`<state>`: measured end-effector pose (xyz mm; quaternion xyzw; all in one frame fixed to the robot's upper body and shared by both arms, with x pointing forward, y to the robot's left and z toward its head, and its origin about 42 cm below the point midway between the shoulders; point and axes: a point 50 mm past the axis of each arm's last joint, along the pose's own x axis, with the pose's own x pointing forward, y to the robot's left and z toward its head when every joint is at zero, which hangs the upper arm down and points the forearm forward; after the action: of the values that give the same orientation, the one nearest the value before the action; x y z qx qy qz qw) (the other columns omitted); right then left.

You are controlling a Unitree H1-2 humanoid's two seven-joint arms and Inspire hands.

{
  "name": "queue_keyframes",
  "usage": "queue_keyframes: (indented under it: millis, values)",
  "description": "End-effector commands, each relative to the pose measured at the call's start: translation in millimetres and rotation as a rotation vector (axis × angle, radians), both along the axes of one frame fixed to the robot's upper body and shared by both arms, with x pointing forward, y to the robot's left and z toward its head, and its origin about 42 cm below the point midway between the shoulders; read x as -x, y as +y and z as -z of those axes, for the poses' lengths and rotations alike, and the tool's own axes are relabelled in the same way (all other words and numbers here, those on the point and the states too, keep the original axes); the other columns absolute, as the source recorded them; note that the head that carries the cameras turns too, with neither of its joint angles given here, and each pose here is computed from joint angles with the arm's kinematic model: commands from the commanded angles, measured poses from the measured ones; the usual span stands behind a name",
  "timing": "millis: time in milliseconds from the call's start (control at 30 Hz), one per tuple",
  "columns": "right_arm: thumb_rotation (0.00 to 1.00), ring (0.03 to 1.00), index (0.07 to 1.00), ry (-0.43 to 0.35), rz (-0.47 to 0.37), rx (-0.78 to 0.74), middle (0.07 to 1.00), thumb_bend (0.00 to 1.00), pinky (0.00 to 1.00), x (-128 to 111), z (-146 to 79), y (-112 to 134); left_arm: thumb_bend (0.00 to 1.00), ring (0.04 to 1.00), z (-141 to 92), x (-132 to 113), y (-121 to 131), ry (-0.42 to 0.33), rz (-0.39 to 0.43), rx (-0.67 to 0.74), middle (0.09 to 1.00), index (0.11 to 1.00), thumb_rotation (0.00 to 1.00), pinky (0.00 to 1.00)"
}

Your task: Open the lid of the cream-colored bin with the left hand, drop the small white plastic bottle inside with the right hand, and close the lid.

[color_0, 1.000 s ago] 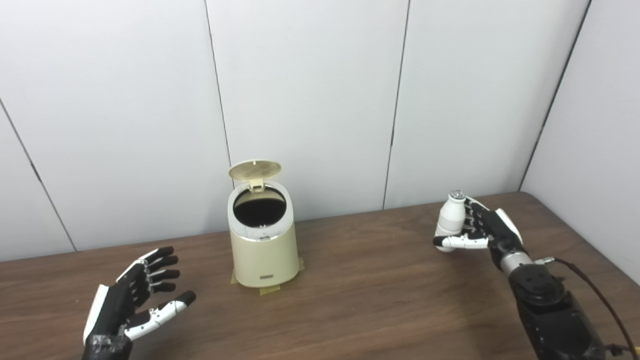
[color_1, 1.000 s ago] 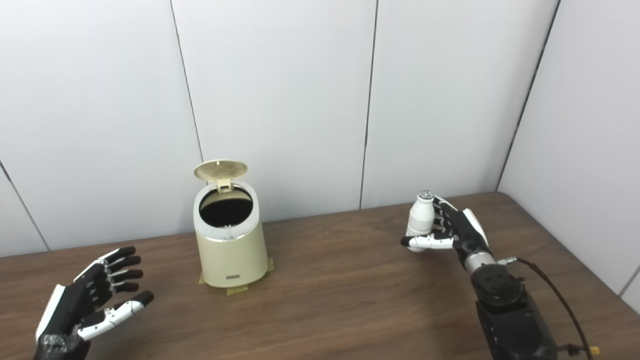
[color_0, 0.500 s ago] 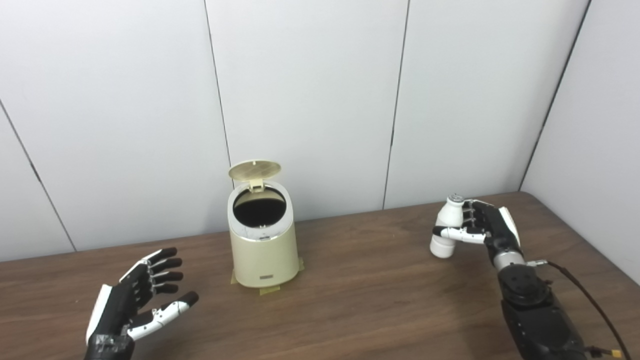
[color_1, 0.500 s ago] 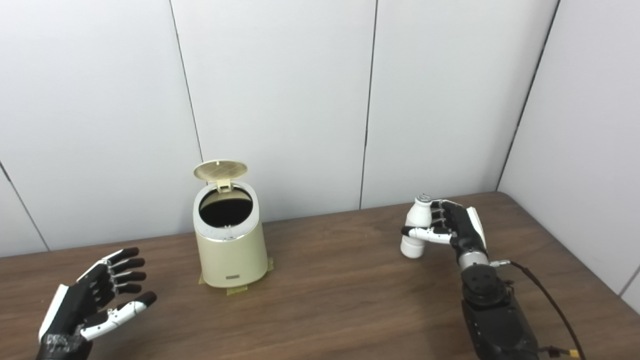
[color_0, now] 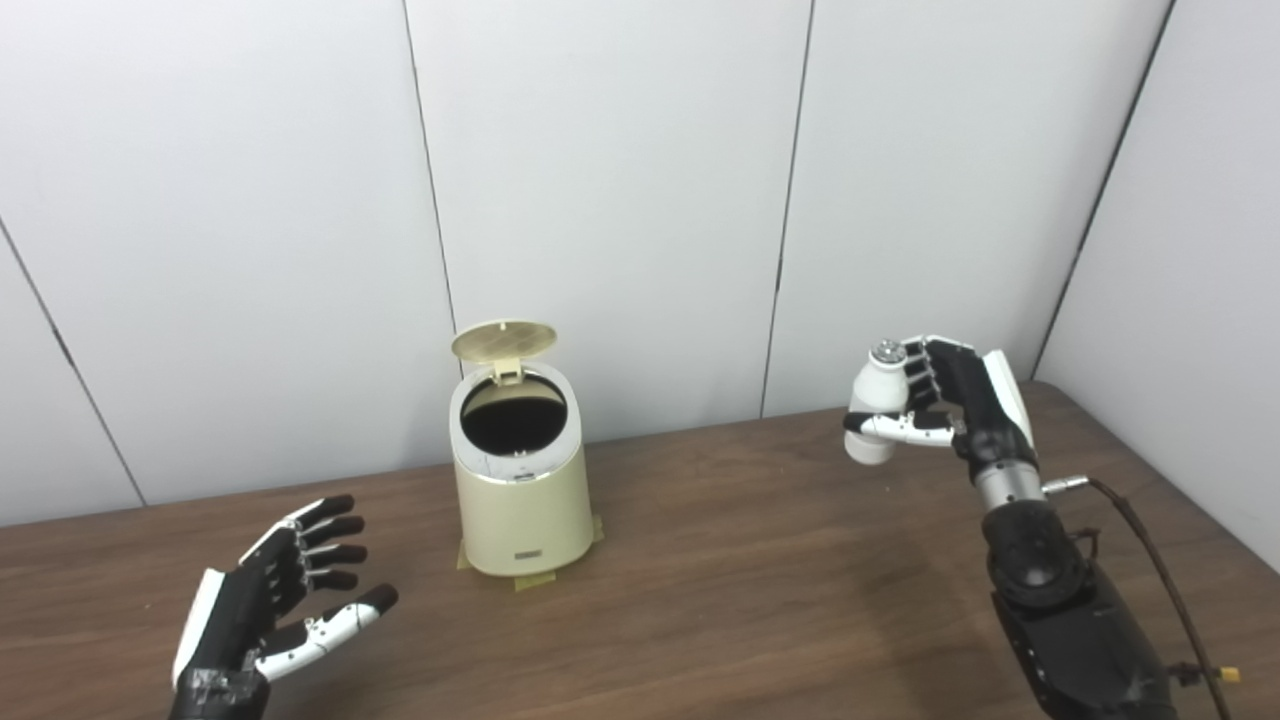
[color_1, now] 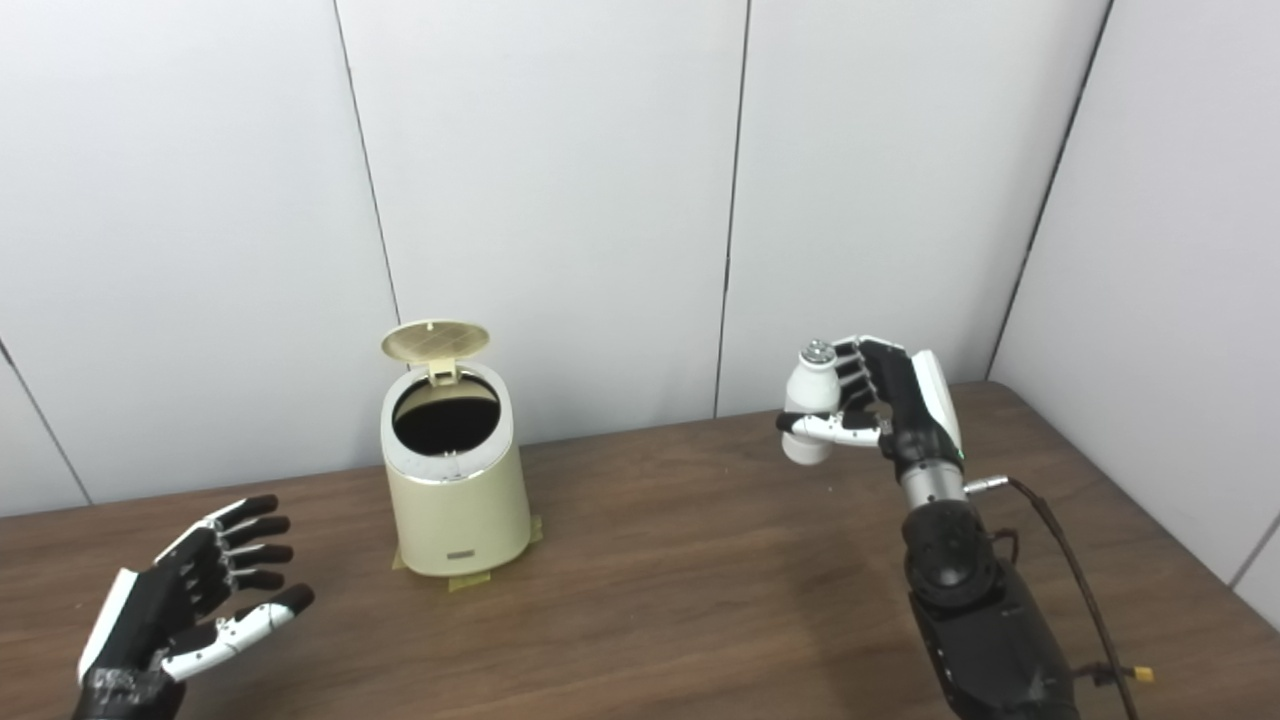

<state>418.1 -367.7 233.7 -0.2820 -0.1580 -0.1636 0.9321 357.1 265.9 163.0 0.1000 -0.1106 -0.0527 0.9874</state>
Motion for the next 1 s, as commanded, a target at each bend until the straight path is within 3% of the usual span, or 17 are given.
queue_keyframes:
  millis: [0, 133, 367, 667, 967]
  values:
    - [0.0, 0.386, 0.527, -0.108, -0.086, 0.022, 0.492, 0.51, 0.33, -5.6, -38.4, 21.4, 0.76, 0.682, -22.5, -10.7, -3.0, -0.09, 0.008, -0.017, 0.754, 0.803, 0.1, 0.61]
    - [0.0, 0.374, 0.549, -0.151, -0.221, 0.104, 0.48, 0.51, 0.32, -7.7, -65.5, 67.7, 0.77, 0.681, -21.4, -10.7, -6.0, -0.089, 0.016, -0.015, 0.753, 0.801, 0.11, 0.61]
    - [0.0, 0.383, 0.542, -0.181, -0.363, 0.076, 0.48, 0.51, 0.31, -23.7, -83.8, 122.9, 0.79, 0.691, -18.0, -8.9, -13.8, -0.086, 0.018, -0.009, 0.756, 0.798, 0.15, 0.63]
    - [0.0, 0.383, 0.535, -0.153, -0.473, -0.018, 0.476, 0.51, 0.31, -36.9, -87.3, 178.7, 0.79, 0.693, -13.0, -8.7, -30.7, -0.082, 0.021, 0.013, 0.757, 0.801, 0.13, 0.59]
    - [0.0, 0.374, 0.534, -0.094, -0.501, -0.079, 0.465, 0.51, 0.3, -50.8, -83.5, 220.2, 0.78, 0.71, -10.8, -7.6, -43.8, -0.083, 0.037, 0.029, 0.768, 0.805, 0.13, 0.63]
